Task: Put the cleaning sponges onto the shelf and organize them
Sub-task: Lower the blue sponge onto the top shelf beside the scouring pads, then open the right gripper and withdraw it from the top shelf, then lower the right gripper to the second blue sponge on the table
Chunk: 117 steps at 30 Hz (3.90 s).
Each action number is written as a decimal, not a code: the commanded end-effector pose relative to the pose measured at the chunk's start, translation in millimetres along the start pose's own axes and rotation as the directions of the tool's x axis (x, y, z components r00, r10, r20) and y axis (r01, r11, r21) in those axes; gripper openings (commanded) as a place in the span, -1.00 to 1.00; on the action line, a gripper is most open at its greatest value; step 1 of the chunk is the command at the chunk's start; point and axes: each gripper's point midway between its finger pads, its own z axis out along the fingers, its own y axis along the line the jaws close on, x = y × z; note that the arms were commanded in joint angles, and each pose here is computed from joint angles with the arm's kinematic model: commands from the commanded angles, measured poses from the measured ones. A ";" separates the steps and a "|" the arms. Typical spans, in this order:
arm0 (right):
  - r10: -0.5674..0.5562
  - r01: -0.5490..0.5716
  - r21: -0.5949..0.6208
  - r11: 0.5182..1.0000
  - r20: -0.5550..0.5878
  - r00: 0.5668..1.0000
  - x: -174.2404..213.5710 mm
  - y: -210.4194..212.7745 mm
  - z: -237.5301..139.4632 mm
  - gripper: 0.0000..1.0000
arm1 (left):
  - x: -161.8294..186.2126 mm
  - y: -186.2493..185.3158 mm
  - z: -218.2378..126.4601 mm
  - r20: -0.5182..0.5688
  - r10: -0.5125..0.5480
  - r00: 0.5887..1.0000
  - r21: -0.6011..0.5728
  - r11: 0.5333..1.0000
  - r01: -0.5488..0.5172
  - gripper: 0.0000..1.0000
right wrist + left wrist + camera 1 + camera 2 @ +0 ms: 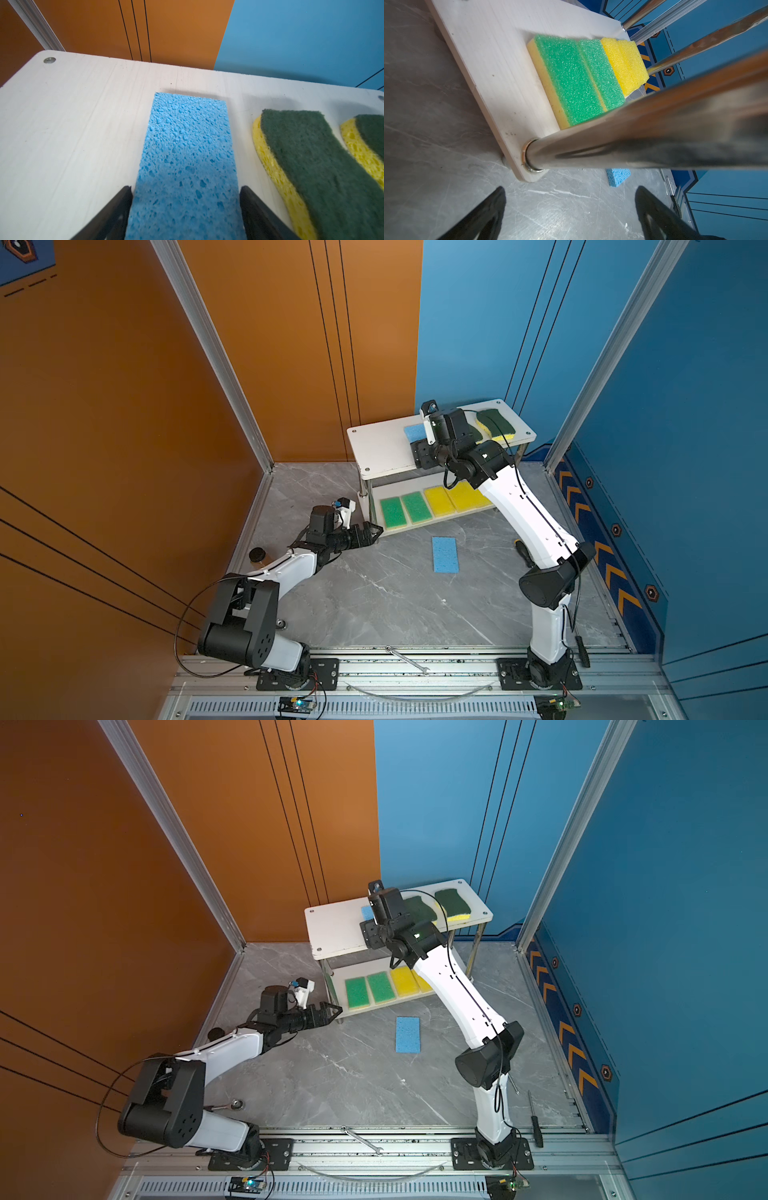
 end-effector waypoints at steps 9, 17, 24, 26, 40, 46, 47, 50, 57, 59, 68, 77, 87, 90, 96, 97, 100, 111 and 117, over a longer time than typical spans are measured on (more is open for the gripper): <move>0.024 -0.023 -0.051 0.998 0.030 0.999 -12.4 -9.9 -11.5 0.90 | 3.0 3.1 2.2 -0.002 -0.004 1.000 0.003 1.000 0.004 0.95; -0.002 0.010 -0.107 0.994 0.069 0.998 -24.2 -8.7 -38.2 1.00 | 1.9 1.1 1.8 0.002 -0.001 1.000 0.007 1.000 0.001 0.95; -0.007 0.020 -0.172 0.985 0.077 0.997 -23.7 -4.4 -66.8 1.00 | 4.5 3.7 -0.3 0.009 -0.002 1.000 -0.006 1.000 0.002 0.95; -0.010 0.023 -0.170 0.985 0.078 0.997 -22.0 -6.3 -74.1 1.00 | 5.8 4.3 -0.3 0.006 -0.004 1.000 -0.005 1.000 0.004 0.95; 0.042 -0.037 -0.147 0.988 0.034 0.999 22.9 -12.5 -112.4 1.00 | 5.5 3.6 0.0 0.007 0.003 1.000 -0.004 1.000 -0.003 0.95; 0.104 -0.109 -0.144 0.984 -0.042 0.994 66.6 -10.8 -105.3 1.00 | 7.0 5.4 1.9 0.002 -0.001 1.000 -0.008 1.000 0.001 0.95; 0.107 -0.114 -0.134 0.984 -0.056 0.993 73.9 -11.9 -104.0 1.00 | 7.2 4.7 2.2 0.001 0.000 1.000 -0.006 1.000 0.000 0.95; 0.141 -0.148 -0.085 0.985 -0.088 0.986 95.6 -18.1 -99.9 1.00 | 8.3 3.8 2.5 -0.004 0.002 1.000 0.001 1.000 -0.002 0.95; 0.253 -0.266 -0.097 0.959 -0.130 0.959 145.2 -7.9 -83.6 1.00 | 9.2 2.1 4.5 -0.011 -0.002 1.000 0.005 1.000 0.002 0.95; 0.274 -0.290 -0.088 0.953 -0.161 0.948 160.6 -4.9 -75.2 1.00 | 8.7 1.3 4.3 -0.008 0.001 1.000 0.005 1.000 -0.001 0.95; 0.295 -0.315 -0.025 0.949 -0.286 0.912 218.4 8.3 -40.8 1.00 | 11.3 1.3 3.0 -0.010 -0.005 1.000 0.004 1.000 0.005 0.95; 0.299 -0.302 0.058 0.952 -0.405 0.864 278.7 9.8 -19.4 1.00 | 11.2 0.6 2.1 -0.007 -0.006 1.000 0.005 1.000 0.006 0.95; 0.294 -0.293 0.077 0.953 -0.472 0.831 323.9 18.5 2.5 1.00 | 9.9 -0.2 2.8 -0.008 -0.006 1.000 0.008 1.000 0.006 0.95; 0.287 -0.283 0.085 0.955 -0.493 0.822 334.6 20.4 8.1 1.00 | 9.1 -0.3 2.7 -0.006 -0.005 1.000 0.008 1.000 0.005 0.95; 0.281 -0.273 0.093 0.957 -0.518 0.808 348.3 23.3 16.5 1.00 | 10.5 0.8 3.7 -0.011 -0.008 1.000 0.006 1.000 0.008 0.95; 0.280 -0.271 0.095 0.958 -0.521 0.806 349.7 23.5 17.6 1.00 | 10.6 0.9 4.1 -0.012 -0.008 1.000 0.006 1.000 0.008 0.95; 0.277 -0.264 0.101 0.959 -0.529 0.802 354.1 23.4 19.7 1.00 | 11.2 2.1 4.7 -0.014 -0.011 1.000 0.004 1.000 0.011 0.95; 0.270 -0.251 0.113 0.961 -0.558 0.785 371.5 24.9 26.1 1.00 | 14.2 5.5 6.1 -0.020 -0.016 1.000 -0.004 1.000 0.016 0.95; 0.284 -0.263 0.121 0.957 -0.565 0.775 379.7 25.0 27.9 1.00 | 15.1 5.9 5.9 -0.021 -0.015 1.000 -0.005 1.000 0.015 0.95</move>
